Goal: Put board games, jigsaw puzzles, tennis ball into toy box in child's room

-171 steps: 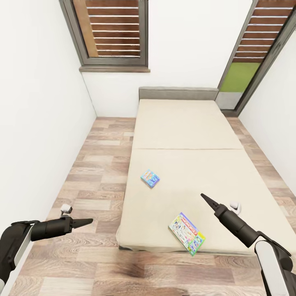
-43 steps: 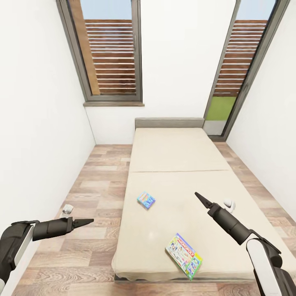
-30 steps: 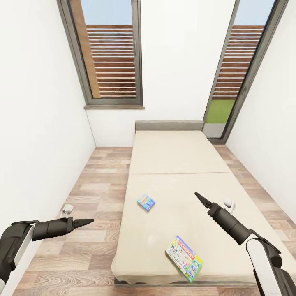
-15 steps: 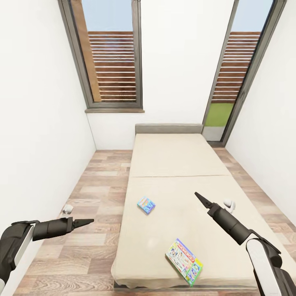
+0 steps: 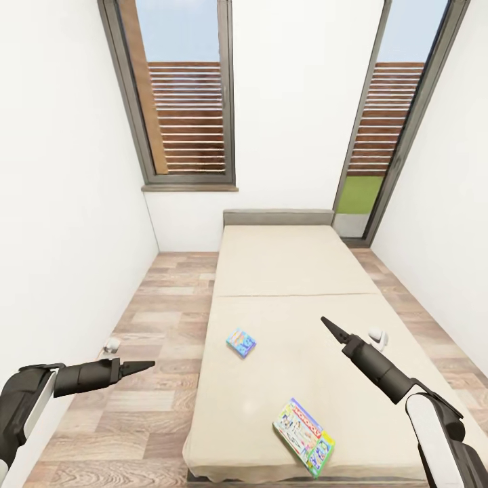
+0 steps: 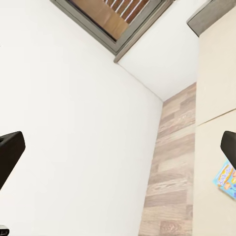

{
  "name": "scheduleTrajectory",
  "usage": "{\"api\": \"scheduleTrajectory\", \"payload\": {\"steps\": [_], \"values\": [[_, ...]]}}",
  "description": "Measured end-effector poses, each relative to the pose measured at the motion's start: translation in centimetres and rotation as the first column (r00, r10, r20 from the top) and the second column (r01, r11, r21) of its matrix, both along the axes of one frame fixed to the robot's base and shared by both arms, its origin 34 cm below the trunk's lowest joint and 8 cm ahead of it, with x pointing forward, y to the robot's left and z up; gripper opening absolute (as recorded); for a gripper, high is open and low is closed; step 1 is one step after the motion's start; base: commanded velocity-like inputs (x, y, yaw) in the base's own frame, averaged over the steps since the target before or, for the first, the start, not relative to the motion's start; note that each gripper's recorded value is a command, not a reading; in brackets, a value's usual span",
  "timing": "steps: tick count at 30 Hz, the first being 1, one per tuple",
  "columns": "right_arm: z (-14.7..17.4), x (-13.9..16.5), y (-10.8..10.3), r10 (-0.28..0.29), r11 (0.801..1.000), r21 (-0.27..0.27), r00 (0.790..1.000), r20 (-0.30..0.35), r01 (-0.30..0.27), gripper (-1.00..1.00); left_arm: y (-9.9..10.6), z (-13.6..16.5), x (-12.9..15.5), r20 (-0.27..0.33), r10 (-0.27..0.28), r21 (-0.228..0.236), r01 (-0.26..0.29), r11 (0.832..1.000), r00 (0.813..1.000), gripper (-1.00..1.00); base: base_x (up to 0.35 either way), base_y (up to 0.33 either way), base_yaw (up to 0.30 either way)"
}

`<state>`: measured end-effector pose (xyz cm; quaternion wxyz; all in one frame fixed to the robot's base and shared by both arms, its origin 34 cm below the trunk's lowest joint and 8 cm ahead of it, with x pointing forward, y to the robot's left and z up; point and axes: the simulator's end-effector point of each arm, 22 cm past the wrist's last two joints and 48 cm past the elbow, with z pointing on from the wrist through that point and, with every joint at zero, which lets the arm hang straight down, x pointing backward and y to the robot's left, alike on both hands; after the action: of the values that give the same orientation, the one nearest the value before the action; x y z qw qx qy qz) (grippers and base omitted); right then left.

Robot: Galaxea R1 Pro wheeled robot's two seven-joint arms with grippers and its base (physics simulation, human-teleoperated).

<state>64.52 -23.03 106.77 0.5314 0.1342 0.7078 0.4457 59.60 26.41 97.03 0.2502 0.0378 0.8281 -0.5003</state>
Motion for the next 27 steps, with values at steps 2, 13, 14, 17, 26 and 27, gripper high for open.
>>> {"api": "scheduleTrajectory", "payload": {"steps": [2,13,14,17,26,27], "values": [[0.2,0.0,0.0,0.0,1.0,0.0,1.0,0.003,0.0,1.0,0.0,0.2,0.0,0.003,0.0,0.0,0.0,1.0,1.0,1.0,0.0,0.0,0.0],[-0.4,-0.2,0.0,-0.003,0.996,-0.091,1.0,-0.007,0.002,1.0,0.1,1.1,0.1,0.023,0.002,-0.001,-0.002,1.0,1.0,1.0,0.0,0.0,0.0],[-0.6,-0.2,0.0,-0.003,0.995,-0.103,1.0,-0.009,0.002,1.0,0.1,1.2,0.1,0.024,0.002,-0.001,-0.002,1.0,1.0,1.0,0.0,0.0,0.0],[-0.5,-0.2,0.1,-0.003,0.993,-0.116,1.0,-0.008,0.002,1.0,0.1,1.4,0.1,0.029,0.002,-0.001,-0.002,1.0,1.0,1.0,0.0,0.0,0.0],[0.1,-0.3,0.1,-0.004,0.992,-0.124,1.0,0.004,0.004,1.0,0.1,2.1,0.1,0.043,0.002,-0.002,-0.002,1.0,0.999,1.0,0.0,0.0,0.0],[0.1,-0.3,0.1,-0.004,0.992,-0.124,1.0,0.005,0.004,1.0,0.1,2.2,0.1,0.045,0.002,-0.001,-0.002,1.0,0.999,1.0,0.0,0.0,0.0]]}}
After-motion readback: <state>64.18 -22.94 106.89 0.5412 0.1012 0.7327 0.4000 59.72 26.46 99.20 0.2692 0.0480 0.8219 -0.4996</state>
